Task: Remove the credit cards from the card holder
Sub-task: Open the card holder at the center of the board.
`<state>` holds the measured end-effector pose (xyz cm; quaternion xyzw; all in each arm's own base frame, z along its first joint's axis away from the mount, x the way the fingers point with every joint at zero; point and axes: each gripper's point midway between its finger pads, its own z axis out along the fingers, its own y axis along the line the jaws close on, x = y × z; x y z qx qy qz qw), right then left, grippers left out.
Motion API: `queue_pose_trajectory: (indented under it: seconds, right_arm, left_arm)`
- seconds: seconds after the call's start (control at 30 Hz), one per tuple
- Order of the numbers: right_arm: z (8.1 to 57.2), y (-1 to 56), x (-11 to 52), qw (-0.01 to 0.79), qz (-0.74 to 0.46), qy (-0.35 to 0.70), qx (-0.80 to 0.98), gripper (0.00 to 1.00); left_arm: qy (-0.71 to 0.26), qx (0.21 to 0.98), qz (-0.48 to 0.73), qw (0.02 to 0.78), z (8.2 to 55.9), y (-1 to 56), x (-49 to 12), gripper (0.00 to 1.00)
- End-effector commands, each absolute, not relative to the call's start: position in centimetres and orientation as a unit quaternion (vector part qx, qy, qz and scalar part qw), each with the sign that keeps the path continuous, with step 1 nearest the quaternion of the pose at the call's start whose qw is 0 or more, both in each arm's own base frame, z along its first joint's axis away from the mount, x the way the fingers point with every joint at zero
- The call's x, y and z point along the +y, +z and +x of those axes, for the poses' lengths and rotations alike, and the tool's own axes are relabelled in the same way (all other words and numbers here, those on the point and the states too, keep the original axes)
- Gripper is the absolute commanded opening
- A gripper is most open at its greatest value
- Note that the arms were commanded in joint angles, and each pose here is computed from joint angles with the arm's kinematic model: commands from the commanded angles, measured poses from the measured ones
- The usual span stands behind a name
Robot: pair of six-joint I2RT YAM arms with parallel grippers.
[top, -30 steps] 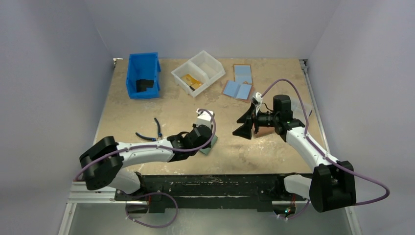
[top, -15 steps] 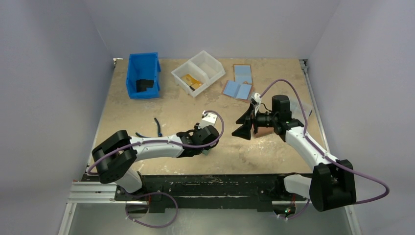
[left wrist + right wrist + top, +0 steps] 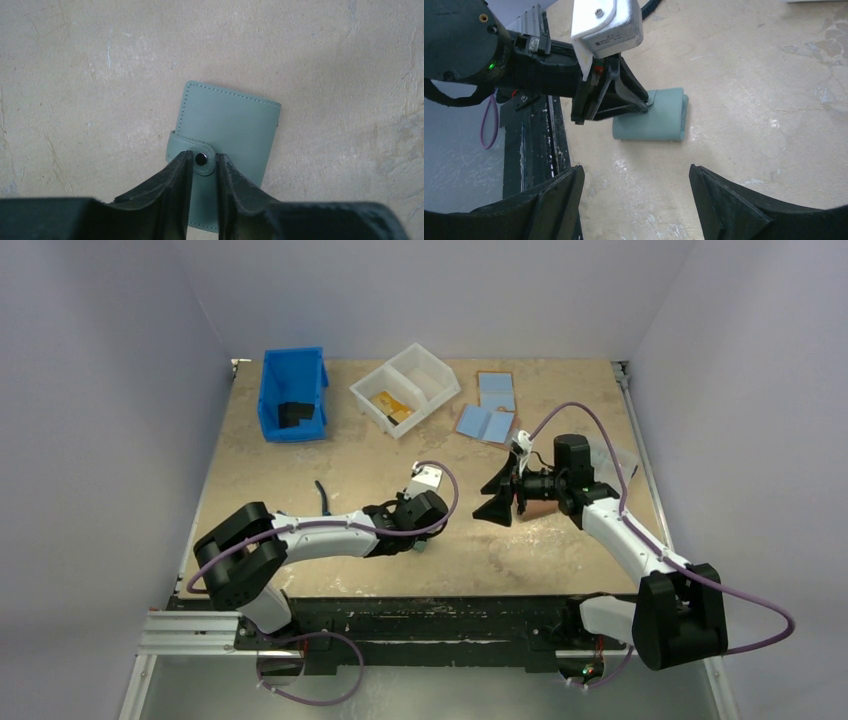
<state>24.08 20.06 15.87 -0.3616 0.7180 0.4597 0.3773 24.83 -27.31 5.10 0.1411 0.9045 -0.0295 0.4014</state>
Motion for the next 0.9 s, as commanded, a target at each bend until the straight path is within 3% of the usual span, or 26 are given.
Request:
queue_pose_trajectory:
  seconds: [0.0,0.1,0.4,0.53,0.73,0.87]
  right_arm:
    - [24.0,16.0,20.3,0.381,-0.373,0.457,0.711,0.86]
    - [23.9,15.8,20.4,0.38,-0.376,0.456,0.712,0.86]
    - [23.7,14.1,21.6,0.369,-0.408,0.42,0.721,0.85]
    - [26.3,13.2,22.9,0.353,-0.397,0.398,0.748,0.86]
    - [28.4,9.6,26.5,0.214,-0.365,0.424,0.801,0.84]
    - [28.2,7.4,27.8,0.184,-0.336,0.43,0.817,0.85]
  left_arm:
    - [-0.02,0.906,0.123,0.404,25.7,4.3,-26.0,0.13]
    - [-0.027,0.906,0.119,0.405,25.9,4.1,-25.6,0.0]
    - [-0.092,0.892,0.102,0.431,25.6,6.7,-25.8,0.0]
    - [-0.129,0.884,0.098,0.438,25.4,7.4,-26.6,0.0]
    - [-0.16,0.876,0.096,0.445,25.2,7.7,-27.3,0.0]
    - [-0.179,0.868,0.095,0.454,25.2,8.4,-27.7,0.0]
